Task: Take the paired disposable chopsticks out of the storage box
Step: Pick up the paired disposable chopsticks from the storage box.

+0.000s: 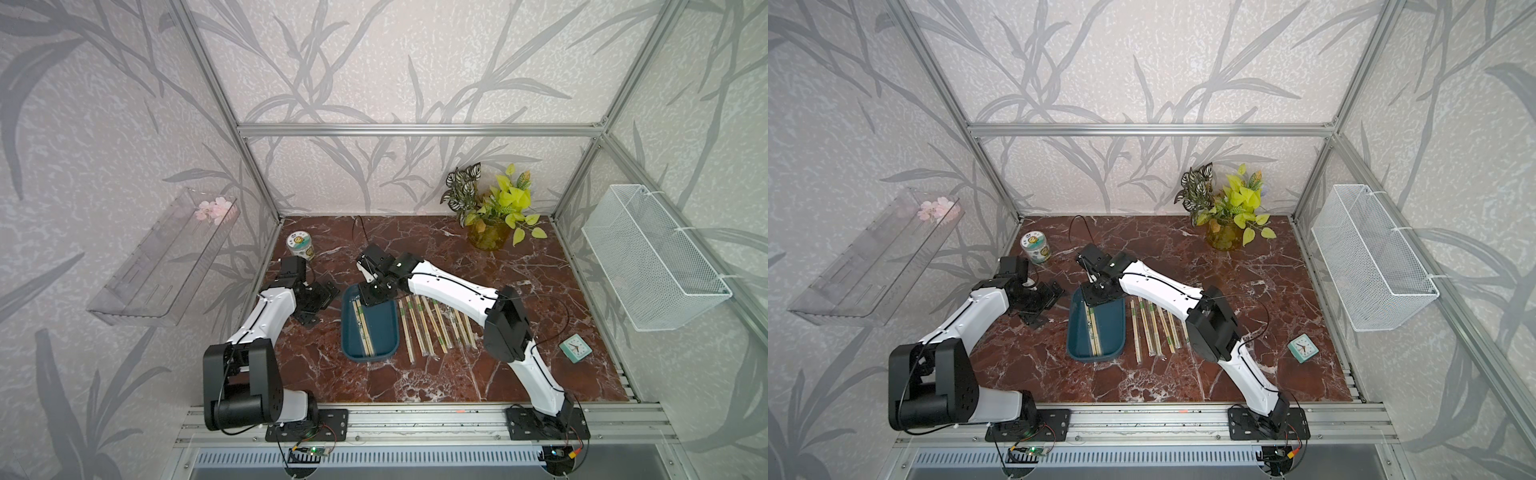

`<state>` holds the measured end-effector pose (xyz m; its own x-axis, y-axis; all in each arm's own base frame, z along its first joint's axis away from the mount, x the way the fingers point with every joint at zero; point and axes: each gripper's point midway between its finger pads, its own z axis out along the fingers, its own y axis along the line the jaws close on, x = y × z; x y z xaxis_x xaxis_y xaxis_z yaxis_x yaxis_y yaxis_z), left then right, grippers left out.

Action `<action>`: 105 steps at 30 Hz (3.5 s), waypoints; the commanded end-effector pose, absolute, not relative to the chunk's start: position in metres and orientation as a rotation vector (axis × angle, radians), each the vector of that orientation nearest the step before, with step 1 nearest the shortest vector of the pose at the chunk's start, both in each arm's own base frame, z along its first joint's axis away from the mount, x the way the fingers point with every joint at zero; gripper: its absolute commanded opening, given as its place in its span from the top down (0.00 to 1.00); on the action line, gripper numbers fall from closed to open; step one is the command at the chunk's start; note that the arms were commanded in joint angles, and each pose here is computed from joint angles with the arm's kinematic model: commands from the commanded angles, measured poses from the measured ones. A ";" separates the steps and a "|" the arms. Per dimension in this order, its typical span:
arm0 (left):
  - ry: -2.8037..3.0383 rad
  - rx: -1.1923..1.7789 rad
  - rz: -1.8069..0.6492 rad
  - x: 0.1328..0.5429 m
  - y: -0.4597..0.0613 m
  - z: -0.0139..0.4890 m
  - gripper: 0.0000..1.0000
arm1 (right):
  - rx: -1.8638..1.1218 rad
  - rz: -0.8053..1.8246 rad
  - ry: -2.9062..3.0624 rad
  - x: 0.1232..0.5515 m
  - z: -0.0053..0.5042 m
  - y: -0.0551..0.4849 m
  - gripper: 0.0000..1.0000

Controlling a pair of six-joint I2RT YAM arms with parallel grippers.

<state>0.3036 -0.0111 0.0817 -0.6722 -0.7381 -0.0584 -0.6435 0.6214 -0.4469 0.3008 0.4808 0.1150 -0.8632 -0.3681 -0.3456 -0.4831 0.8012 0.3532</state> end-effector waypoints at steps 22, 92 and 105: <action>2.616 -1.150 -0.573 0.300 -0.003 0.080 0.01 | -0.814 0.359 2.842 0.293 0.037 0.485 0.65; 2.568 -1.148 -0.641 0.310 -0.007 0.090 0.01 | -0.579 0.636 2.712 0.326 0.137 0.496 1.00; 2.553 -1.134 -0.672 0.306 -0.011 0.097 0.01 | -0.338 0.687 2.677 0.360 0.169 0.423 1.00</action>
<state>0.3048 -0.0107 0.0852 -0.6627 -0.7480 -0.0368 -0.6415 0.5923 -0.4876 0.3521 0.4380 0.1611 -0.9040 -0.1992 -0.3784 -0.3504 0.8522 0.3885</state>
